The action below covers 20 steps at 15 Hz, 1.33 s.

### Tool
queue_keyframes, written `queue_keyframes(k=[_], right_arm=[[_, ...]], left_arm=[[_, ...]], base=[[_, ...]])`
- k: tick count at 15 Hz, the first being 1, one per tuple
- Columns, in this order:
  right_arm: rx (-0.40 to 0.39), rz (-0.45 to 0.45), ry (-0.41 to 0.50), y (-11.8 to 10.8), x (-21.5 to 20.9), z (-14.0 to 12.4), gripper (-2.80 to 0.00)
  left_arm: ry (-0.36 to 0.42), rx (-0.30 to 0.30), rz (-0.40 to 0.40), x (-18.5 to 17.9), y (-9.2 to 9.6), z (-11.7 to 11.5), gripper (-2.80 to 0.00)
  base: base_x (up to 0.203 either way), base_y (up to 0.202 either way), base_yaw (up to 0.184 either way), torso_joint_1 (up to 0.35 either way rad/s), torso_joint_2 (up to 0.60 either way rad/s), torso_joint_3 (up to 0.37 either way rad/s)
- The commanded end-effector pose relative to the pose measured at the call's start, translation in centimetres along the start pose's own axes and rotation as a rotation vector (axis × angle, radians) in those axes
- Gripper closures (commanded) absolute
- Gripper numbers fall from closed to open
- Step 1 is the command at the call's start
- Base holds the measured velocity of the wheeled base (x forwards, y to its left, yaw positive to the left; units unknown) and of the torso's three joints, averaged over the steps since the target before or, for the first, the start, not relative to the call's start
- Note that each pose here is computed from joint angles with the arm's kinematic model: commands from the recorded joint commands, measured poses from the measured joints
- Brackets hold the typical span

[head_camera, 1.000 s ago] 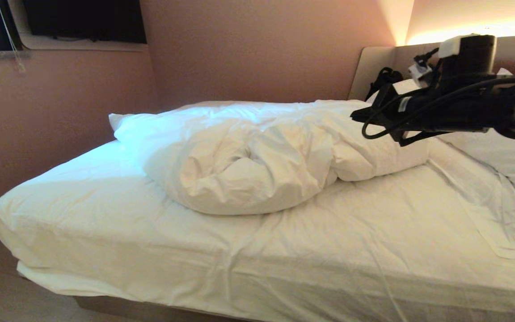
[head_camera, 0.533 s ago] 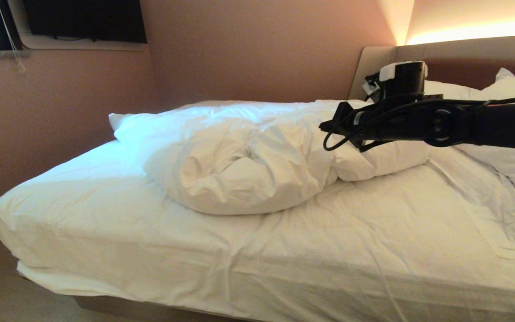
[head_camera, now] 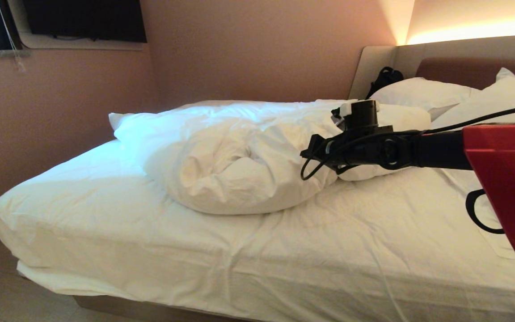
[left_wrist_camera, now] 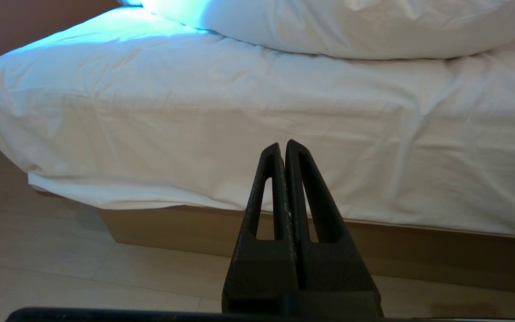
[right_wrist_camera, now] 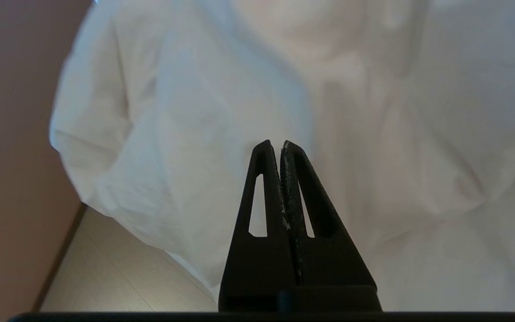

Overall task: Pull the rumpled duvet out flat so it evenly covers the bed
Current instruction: Hold the folded corner of the quilt

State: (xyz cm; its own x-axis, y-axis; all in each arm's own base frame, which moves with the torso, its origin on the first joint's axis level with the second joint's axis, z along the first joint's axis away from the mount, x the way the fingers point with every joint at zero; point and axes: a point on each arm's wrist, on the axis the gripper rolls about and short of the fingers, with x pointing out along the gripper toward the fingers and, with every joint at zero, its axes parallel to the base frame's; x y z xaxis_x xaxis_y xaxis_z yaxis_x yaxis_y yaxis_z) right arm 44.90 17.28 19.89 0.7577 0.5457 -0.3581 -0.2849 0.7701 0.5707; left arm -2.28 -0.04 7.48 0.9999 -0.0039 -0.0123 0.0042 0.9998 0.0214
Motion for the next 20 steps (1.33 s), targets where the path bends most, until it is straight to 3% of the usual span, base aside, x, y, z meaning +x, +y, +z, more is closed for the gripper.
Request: queue_keyframes(k=[1,4,5,9,16,20], right_arm=[[-0.001,-0.002,0.018,-0.1,0.6,-0.6,0.00],[-0.011,-0.024,0.007,0.4,0.7,-0.9,0.00],[-0.017,-0.032,0.001,0.7,0.7,-1.0,-2.80],[-0.020,-0.027,-0.006,1.3,0.2,-0.9,-2.80],[-0.016,-0.041,0.020,0.3,1.7,-1.9,-2.80],[-0.042,-0.066,0.069,0.1,3.9,-4.4,-2.80]], left_arm=[[-0.001,0.000,-0.001,0.0,0.0,0.0,0.00],[0.000,0.000,0.001,0.0,0.0,0.0,0.00],[-0.002,0.000,-0.001,0.0,0.0,0.0,0.00],[0.000,0.000,0.000,0.0,0.0,0.0,0.00],[-0.002,0.000,0.001,0.0,0.0,0.0,0.00],[0.000,0.000,0.001,0.0,0.0,0.0,0.00]], base=[[0.000,0.000,0.000,0.000,0.00,0.000],[0.000,0.000,0.000,0.000,0.00,0.000],[0.000,0.000,0.000,0.000,0.00,0.000],[0.000,0.000,0.000,0.000,0.00,0.000],[0.000,0.000,0.000,0.000,0.00,0.000],[0.000,0.000,0.000,0.000,0.00,0.000]])
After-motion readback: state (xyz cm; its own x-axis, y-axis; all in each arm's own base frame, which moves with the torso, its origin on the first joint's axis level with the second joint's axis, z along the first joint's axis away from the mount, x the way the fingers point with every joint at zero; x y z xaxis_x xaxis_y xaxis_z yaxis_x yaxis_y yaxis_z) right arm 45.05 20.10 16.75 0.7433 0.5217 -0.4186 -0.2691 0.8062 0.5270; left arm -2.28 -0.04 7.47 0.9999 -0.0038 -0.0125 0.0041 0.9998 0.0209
